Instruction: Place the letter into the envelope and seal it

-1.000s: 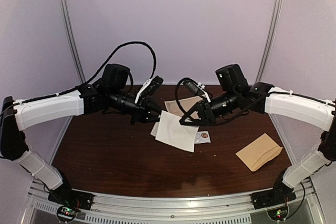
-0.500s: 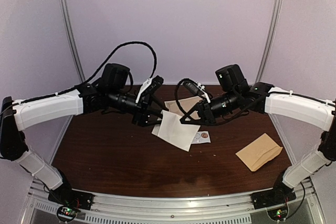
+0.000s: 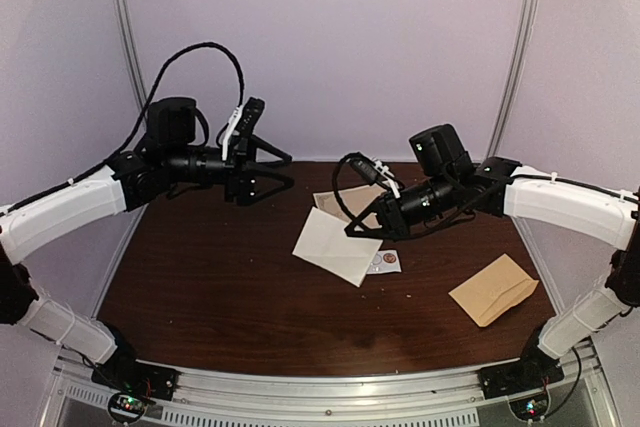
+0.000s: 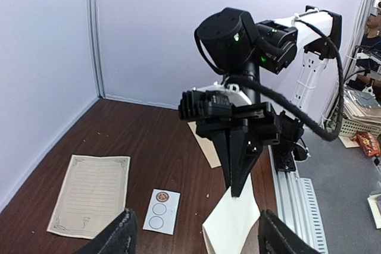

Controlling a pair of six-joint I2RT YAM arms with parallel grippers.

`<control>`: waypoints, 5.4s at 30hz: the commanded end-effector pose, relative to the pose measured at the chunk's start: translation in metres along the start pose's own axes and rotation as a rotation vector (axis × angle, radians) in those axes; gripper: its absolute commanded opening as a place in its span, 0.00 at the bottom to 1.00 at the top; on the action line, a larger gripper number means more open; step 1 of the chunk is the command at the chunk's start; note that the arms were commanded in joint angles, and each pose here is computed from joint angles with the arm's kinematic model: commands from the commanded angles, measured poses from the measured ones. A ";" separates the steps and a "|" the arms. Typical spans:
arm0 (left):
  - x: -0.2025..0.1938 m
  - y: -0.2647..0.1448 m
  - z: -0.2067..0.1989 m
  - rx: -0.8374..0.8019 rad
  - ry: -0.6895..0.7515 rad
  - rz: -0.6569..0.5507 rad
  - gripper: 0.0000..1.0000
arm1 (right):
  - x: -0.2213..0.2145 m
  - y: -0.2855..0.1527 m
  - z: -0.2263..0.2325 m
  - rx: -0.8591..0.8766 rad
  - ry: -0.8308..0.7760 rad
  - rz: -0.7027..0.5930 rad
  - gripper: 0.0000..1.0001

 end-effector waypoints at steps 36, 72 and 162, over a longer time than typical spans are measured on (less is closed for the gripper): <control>-0.039 0.045 -0.016 -0.201 -0.118 0.114 0.00 | 0.028 -0.015 0.022 -0.013 -0.113 -0.121 0.45; -0.034 0.038 -0.017 -0.218 -0.107 0.095 0.00 | 0.031 -0.022 0.015 -0.072 -0.095 -0.145 0.46; 0.011 0.030 -0.038 -0.171 -0.318 -0.450 0.00 | 0.088 -0.053 0.059 -0.036 -0.163 -0.863 0.00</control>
Point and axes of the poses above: each gripper's point midway between its finger pads, its own y axis out along the fingers, its own z axis along the line the jaws close on, x = y × z, the point moved 4 cm from there along -y, back along the fingers, and after that the axes turned 4 degrees about -y, right-handed, at the moved point
